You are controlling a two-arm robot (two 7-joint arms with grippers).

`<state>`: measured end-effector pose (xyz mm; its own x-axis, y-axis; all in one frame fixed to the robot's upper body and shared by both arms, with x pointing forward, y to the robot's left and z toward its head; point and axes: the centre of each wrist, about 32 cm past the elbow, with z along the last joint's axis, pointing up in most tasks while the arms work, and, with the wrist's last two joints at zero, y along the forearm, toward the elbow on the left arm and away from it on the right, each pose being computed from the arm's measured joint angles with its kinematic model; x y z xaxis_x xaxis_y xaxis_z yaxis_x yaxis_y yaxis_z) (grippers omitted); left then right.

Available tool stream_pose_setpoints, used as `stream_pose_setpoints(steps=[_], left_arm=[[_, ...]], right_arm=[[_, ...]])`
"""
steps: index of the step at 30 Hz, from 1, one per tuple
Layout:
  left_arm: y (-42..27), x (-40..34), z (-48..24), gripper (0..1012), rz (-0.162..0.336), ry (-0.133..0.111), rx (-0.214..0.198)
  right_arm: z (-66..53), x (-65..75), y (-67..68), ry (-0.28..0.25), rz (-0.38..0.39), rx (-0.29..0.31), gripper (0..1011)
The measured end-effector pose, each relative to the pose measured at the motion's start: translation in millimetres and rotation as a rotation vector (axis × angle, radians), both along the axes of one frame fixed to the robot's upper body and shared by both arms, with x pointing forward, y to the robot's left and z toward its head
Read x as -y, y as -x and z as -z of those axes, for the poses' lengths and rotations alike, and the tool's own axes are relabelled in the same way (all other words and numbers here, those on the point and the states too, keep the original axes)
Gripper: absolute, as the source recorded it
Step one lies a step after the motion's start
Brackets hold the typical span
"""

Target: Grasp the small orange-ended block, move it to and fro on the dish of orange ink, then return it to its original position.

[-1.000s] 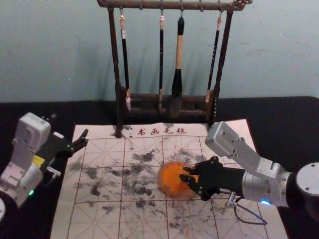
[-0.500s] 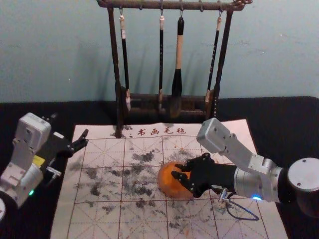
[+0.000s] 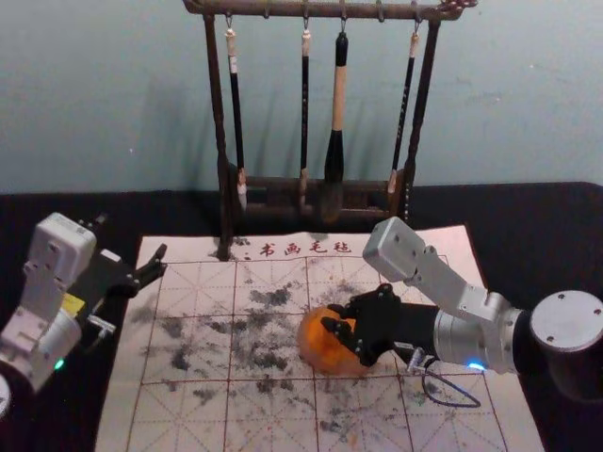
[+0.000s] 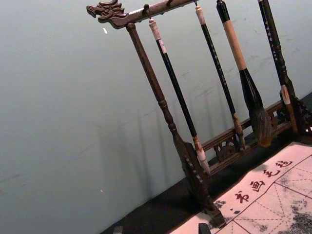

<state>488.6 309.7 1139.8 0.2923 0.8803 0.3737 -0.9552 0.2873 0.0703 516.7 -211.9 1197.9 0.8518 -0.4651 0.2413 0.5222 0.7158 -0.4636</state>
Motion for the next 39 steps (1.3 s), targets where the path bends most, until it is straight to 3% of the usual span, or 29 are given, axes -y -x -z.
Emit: stream_pose_setpoints(steps=[17,31,39], left_arm=[[0.0,0.0,0.0,1001,0.0,0.0,0.0],[0.0,0.0,0.0,1001,0.0,0.0,0.0],[0.0,0.0,0.0,1001,0.0,0.0,0.0]], right_arm=[[-5.1,11.6,-4.5,0.013,0.05,0.011,81],[-7.0,25.9,6.9,0.014,0.054,-0.001,81],[-5.9,27.0,13.8,0.008,0.042,-0.017,81]])
